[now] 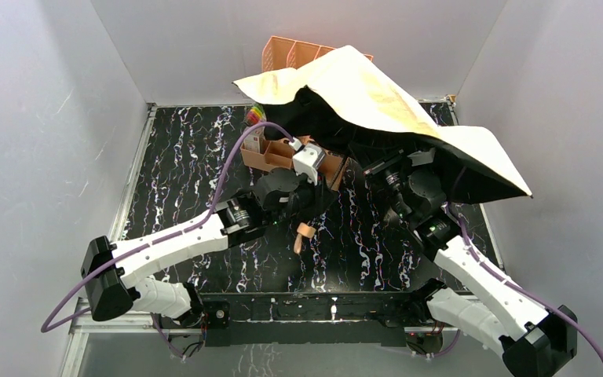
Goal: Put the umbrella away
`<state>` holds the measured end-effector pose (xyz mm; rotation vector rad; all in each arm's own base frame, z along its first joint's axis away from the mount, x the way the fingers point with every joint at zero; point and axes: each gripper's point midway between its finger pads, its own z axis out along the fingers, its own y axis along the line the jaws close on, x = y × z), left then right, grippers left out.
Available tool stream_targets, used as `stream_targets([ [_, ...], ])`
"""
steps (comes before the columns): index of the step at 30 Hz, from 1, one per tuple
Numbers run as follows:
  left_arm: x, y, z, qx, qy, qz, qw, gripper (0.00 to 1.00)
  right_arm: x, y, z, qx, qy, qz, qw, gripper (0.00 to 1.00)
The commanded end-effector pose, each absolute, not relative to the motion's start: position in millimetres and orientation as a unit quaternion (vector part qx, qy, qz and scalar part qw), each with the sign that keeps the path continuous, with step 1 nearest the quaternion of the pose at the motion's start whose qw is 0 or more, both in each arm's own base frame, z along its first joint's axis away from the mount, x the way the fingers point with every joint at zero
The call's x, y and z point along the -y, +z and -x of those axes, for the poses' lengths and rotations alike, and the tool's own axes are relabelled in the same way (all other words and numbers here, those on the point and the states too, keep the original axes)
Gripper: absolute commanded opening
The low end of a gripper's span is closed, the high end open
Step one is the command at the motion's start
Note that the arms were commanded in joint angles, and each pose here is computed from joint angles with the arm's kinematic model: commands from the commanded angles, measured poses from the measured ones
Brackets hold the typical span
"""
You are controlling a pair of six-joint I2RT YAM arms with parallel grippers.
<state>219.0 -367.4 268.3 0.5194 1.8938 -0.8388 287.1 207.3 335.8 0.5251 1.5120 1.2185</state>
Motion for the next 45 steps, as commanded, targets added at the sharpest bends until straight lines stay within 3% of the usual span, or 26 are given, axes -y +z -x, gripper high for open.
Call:
stream_targets([
  [1, 371, 327, -215, -0.721, -0.402, -0.202, 0.526, 0.24, -199, 347, -289, -0.624, 0.498, -0.243, 0.551, 0.0],
  [4, 361, 303, -204, -0.742, -0.405, -0.195, 0.498, 0.47, -191, 362, -300, -0.604, 0.484, -0.258, 0.578, 0.0],
  [7, 350, 284, -193, -0.762, -0.403, -0.19, 0.47, 0.61, -191, 369, -309, -0.597, 0.481, -0.258, 0.588, 0.0],
  [11, 335, 258, -181, -0.793, -0.387, -0.186, 0.432, 0.68, -191, 368, -316, -0.595, 0.477, -0.264, 0.591, 0.0],
  [18, 317, 219, -163, -0.826, -0.373, -0.179, 0.383, 0.7, -194, 366, -323, -0.596, 0.477, -0.266, 0.589, 0.0],
  [29, 323, 215, -160, -0.824, -0.384, -0.183, 0.373, 0.49, -200, 364, -323, -0.602, 0.485, -0.256, 0.58, 0.0],
  [31, 325, 217, -162, -0.822, -0.386, -0.185, 0.377, 0.4, -199, 365, -322, -0.602, 0.485, -0.256, 0.58, 0.0],
  [37, 331, 228, -168, -0.811, -0.392, -0.183, 0.395, 0.0, -203, 363, -318, -0.611, 0.492, -0.244, 0.57, 0.0],
  [45, 346, 314, -216, -0.741, -0.382, -0.157, 0.529, 0.0, -254, 324, -260, -0.681, 0.556, -0.148, 0.453, 0.0],
])
